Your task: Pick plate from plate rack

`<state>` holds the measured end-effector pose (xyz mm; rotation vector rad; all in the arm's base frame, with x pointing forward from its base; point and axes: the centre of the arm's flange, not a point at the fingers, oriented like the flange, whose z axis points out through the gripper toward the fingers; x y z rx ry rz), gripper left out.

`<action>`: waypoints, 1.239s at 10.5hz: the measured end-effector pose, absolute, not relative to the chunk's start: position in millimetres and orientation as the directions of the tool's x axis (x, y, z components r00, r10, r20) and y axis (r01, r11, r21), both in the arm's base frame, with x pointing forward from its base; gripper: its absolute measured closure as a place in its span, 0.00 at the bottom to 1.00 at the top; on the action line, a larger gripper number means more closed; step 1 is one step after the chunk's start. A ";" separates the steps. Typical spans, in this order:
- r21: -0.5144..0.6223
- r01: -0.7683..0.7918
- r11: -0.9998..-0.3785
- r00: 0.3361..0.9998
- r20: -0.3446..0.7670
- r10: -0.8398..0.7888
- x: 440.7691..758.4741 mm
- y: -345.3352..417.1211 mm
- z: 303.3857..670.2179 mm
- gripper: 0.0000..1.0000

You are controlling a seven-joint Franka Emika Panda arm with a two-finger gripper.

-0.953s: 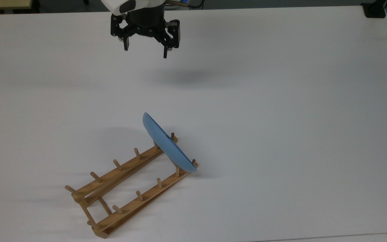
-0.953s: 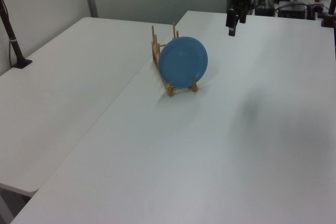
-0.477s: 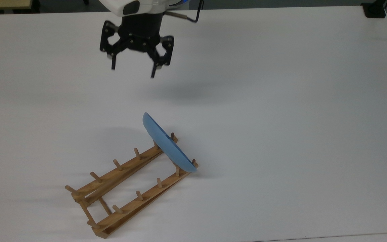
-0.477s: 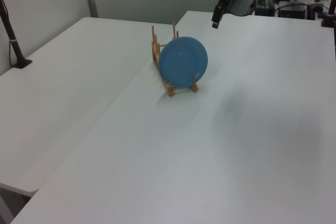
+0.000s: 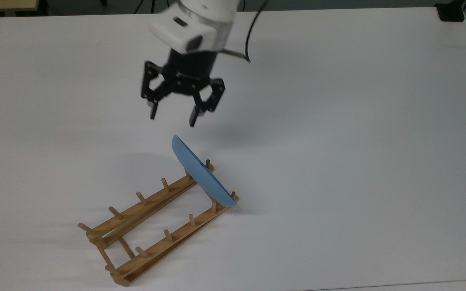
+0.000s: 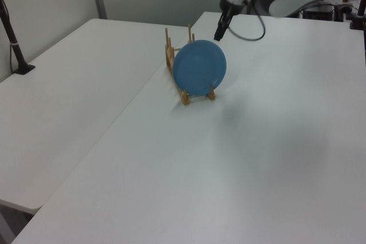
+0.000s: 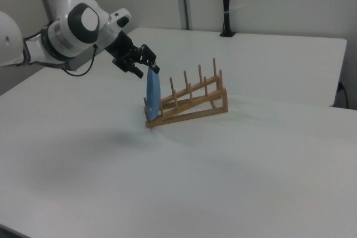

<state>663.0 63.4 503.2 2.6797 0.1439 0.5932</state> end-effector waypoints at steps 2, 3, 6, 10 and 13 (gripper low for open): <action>0.460 -0.024 -0.887 0.898 0.400 0.183 678.4 78.6 476.9 0.26; 0.473 -0.030 -0.881 0.888 0.417 0.193 684.3 81.6 468.5 0.30; 0.492 -0.040 -0.870 0.858 0.463 0.222 692.1 86.0 466.0 0.37; 0.513 -0.023 -0.858 0.848 0.464 0.254 691.8 95.8 468.3 0.67; 0.529 -0.016 -0.848 0.846 0.459 0.270 692.2 95.9 466.6 0.75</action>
